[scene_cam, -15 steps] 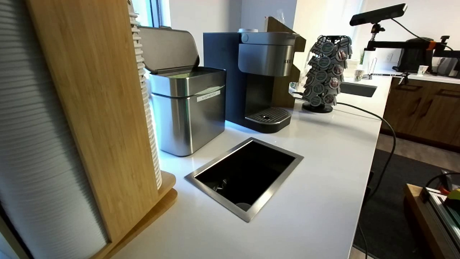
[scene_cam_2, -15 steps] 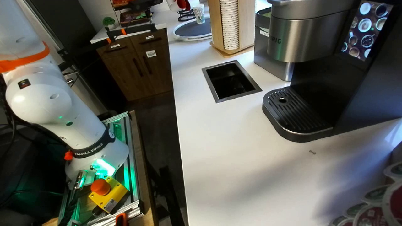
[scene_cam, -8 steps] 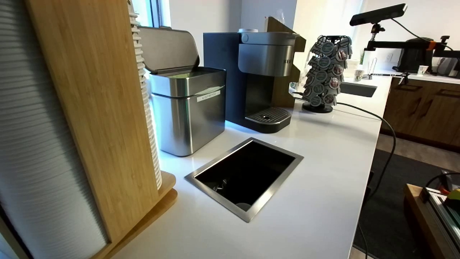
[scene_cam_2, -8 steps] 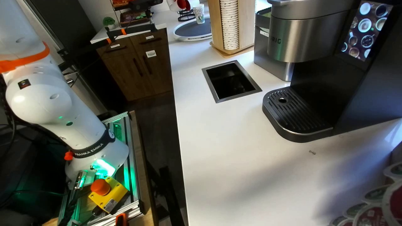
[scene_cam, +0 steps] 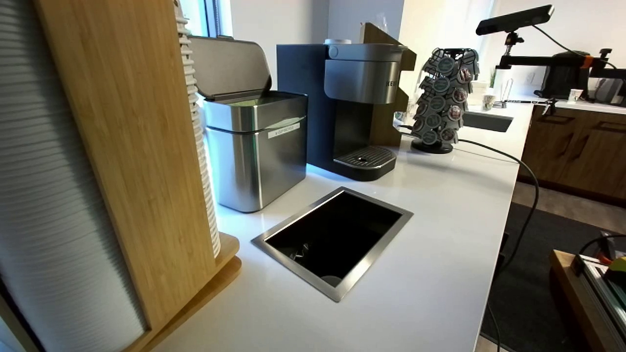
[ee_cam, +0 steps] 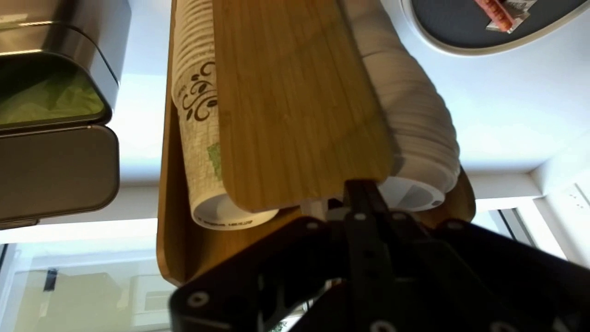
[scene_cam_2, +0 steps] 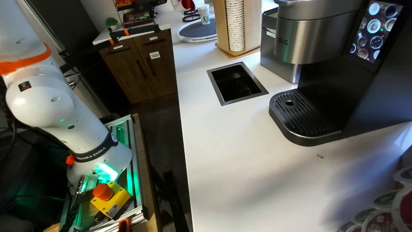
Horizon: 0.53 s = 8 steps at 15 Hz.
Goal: Rotate the coffee cup holder.
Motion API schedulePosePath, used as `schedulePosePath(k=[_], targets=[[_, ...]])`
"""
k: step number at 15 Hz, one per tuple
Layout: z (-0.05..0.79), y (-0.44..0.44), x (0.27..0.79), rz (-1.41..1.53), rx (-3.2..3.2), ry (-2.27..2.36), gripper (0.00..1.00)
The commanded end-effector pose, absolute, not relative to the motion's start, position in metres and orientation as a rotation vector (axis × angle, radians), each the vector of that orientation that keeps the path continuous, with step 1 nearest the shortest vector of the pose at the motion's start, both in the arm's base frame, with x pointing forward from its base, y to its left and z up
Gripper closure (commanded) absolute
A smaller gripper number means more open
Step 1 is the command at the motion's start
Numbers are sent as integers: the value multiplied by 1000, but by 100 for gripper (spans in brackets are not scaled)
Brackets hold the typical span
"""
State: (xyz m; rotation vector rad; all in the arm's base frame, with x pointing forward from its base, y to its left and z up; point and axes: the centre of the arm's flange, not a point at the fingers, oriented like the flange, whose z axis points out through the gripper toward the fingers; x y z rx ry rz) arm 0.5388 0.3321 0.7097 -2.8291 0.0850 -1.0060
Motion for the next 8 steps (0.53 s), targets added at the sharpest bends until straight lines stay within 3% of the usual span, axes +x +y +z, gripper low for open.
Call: schedulePosePath(k=[1,8], targets=[[706,335,540,-975,-2792,47,100],[699,330,548,-984,-2819,72,100]])
